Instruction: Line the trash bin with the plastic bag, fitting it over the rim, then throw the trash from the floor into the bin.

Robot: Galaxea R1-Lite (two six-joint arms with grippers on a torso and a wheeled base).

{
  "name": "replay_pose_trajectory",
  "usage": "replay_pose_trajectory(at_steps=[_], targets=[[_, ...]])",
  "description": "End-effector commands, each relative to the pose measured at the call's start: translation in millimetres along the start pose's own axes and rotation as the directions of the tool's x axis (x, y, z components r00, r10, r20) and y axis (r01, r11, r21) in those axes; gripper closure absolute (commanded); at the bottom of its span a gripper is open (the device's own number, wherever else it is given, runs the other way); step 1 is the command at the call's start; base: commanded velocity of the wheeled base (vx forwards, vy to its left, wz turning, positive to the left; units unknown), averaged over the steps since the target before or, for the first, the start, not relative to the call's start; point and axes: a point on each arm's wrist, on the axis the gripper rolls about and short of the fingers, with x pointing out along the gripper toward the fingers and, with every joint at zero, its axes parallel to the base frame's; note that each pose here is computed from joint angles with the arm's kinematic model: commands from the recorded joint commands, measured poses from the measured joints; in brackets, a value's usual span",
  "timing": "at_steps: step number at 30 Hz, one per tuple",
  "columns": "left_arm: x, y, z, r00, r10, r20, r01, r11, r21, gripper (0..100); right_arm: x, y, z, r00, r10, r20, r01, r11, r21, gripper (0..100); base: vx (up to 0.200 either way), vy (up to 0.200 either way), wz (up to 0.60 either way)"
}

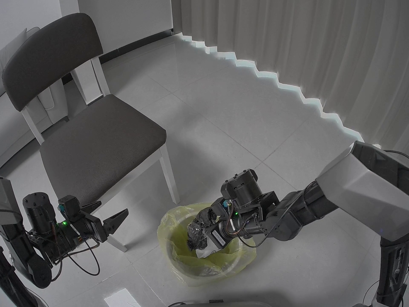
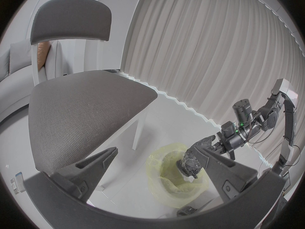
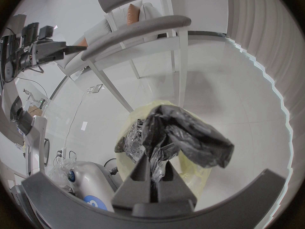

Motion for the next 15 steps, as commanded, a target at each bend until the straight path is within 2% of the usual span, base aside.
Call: replay_pose_trajectory(at_steps=[1, 9, 10, 15], targets=[[-1, 1, 2, 1.000, 0.005, 0.019, -0.005, 1.000, 0.004, 0, 24, 1, -12, 0.999, 0.010, -0.048, -0.009, 1.000, 0.007, 100, 0.000, 0.000, 0.00], [0, 1, 2, 1.000, 0.005, 0.019, -0.005, 1.000, 0.004, 0, 32, 0, -16, 0.997, 0.016, -0.070, -0.015, 1.000, 0.013, 100, 0.000, 0.000, 0.00], [0, 1, 2, 1.000, 0.004, 0.019, -0.004, 1.000, 0.005, 0, 33, 0, -16, 0.998, 0.017, -0.067, -0.016, 1.000, 0.016, 0, 0.000, 0.000, 0.00], [-1, 1, 2, 1.000, 0.005, 0.018, -0.005, 1.000, 0.004, 0, 33, -1, -14, 0.998, 0.011, -0.055, -0.010, 1.000, 0.026, 0, 0.000, 0.000, 0.00]])
